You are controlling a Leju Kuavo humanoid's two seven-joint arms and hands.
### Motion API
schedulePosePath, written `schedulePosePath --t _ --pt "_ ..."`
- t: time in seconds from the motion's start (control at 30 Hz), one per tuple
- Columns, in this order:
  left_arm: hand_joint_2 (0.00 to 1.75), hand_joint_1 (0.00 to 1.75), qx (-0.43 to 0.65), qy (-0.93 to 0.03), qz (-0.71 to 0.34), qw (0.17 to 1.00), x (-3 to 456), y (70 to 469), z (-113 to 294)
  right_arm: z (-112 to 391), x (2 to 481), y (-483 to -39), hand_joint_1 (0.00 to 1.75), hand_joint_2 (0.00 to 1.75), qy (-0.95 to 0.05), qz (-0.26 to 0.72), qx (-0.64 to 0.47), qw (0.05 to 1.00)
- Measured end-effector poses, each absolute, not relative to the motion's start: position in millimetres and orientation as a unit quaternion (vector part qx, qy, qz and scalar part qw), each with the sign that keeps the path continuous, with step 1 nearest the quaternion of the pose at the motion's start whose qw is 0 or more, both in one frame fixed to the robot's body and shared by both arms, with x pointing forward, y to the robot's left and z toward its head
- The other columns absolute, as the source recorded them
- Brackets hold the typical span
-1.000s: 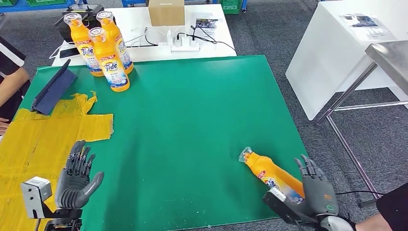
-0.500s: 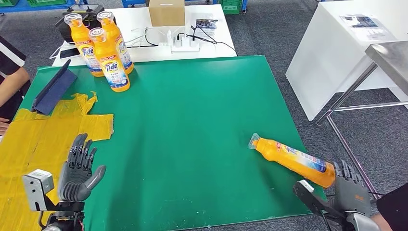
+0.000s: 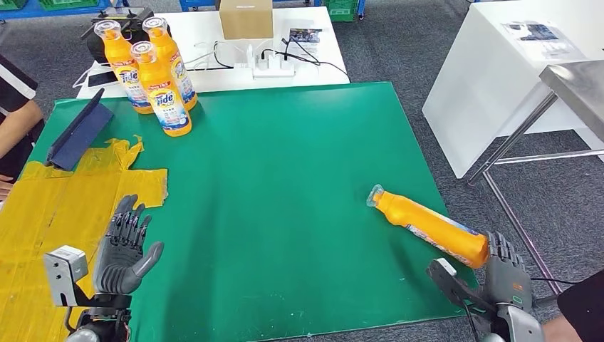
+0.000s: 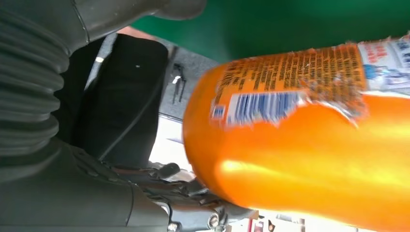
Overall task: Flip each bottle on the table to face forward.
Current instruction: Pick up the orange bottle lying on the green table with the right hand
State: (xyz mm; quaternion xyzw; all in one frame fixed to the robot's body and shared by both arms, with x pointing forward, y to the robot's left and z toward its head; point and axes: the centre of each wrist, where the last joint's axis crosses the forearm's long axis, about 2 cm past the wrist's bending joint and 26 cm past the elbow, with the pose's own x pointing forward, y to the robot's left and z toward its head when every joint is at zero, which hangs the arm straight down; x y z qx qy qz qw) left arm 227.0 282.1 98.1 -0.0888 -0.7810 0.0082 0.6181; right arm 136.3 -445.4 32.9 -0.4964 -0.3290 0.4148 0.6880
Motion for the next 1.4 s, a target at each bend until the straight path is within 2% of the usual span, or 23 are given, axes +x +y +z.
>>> schedulePosePath --t 0.4,0.63,0.87,1.4 --pt "1.75 0.00 -0.092 -0.780 0.007 0.618 229 280 98 26 146 -443 0.00 1.75 -0.338 0.412 -0.490 0.690" --pt "1.75 0.00 -0.096 -0.779 0.006 0.620 231 277 97 19 164 -426 0.00 1.75 -0.364 0.422 -0.537 0.633" --pt "1.75 0.00 -0.094 -0.777 0.007 0.622 230 276 95 21 186 -404 0.00 1.75 -0.392 0.440 -0.535 0.605" --pt "1.75 0.00 -0.093 -0.776 0.008 0.624 230 276 95 33 209 -394 0.00 1.75 -0.408 0.396 -0.528 0.630"
